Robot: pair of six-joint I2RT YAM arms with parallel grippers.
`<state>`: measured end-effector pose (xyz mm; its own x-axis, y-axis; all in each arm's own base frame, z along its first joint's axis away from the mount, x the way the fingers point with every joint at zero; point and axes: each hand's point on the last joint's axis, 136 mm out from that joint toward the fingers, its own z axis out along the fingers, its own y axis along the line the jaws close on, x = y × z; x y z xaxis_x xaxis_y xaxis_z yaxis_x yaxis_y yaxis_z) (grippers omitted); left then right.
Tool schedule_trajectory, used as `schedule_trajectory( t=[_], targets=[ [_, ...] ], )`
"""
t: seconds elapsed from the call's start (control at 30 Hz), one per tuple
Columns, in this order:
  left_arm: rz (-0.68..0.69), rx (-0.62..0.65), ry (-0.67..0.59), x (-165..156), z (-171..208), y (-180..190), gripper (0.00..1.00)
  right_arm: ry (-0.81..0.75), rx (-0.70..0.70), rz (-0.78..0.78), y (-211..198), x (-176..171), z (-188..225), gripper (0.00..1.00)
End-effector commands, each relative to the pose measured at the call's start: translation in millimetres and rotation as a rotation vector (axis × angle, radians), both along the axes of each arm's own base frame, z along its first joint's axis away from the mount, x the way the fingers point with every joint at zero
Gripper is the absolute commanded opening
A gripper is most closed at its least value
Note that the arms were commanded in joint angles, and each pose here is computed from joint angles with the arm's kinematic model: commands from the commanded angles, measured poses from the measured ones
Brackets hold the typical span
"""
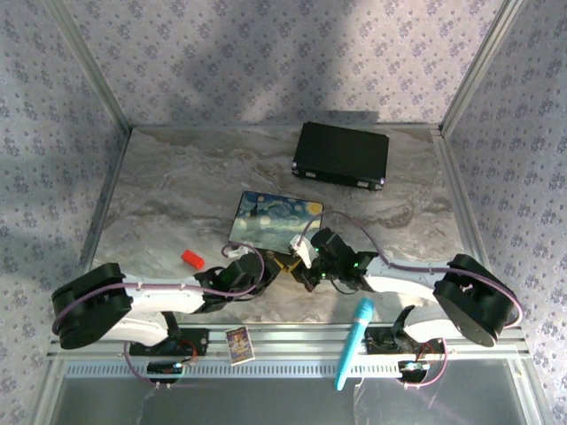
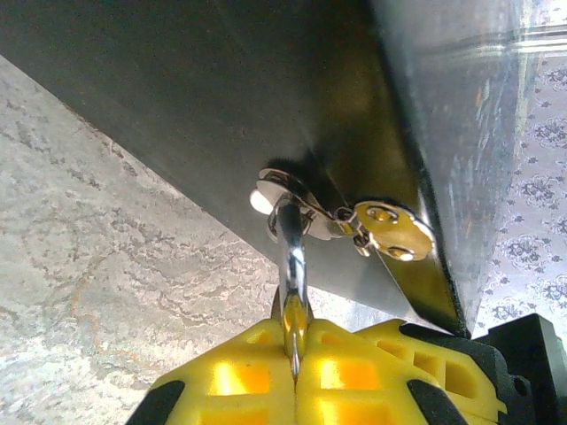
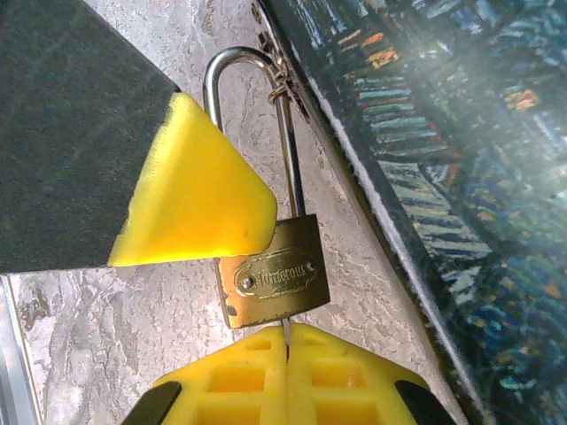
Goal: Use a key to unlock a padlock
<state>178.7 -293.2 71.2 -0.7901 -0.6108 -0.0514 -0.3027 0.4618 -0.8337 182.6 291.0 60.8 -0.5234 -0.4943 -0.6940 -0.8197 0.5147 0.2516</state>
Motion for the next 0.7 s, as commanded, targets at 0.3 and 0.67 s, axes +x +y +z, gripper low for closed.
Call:
schedule_trajectory(
  t=[0.3,0.67],
  targets=[
    [-0.060,-0.087,-0.025,-8.1,24.1,-17.9,0.00,0.060,-0.041,-0.214,-34.7,25.7,-20.0,0.06],
    [-0.045,-0.062,-0.020,-7.8,14.8,-14.4,0.00,0.094,0.028,-0.224,-32.9,24.0,-14.4,0.16]
  ],
)
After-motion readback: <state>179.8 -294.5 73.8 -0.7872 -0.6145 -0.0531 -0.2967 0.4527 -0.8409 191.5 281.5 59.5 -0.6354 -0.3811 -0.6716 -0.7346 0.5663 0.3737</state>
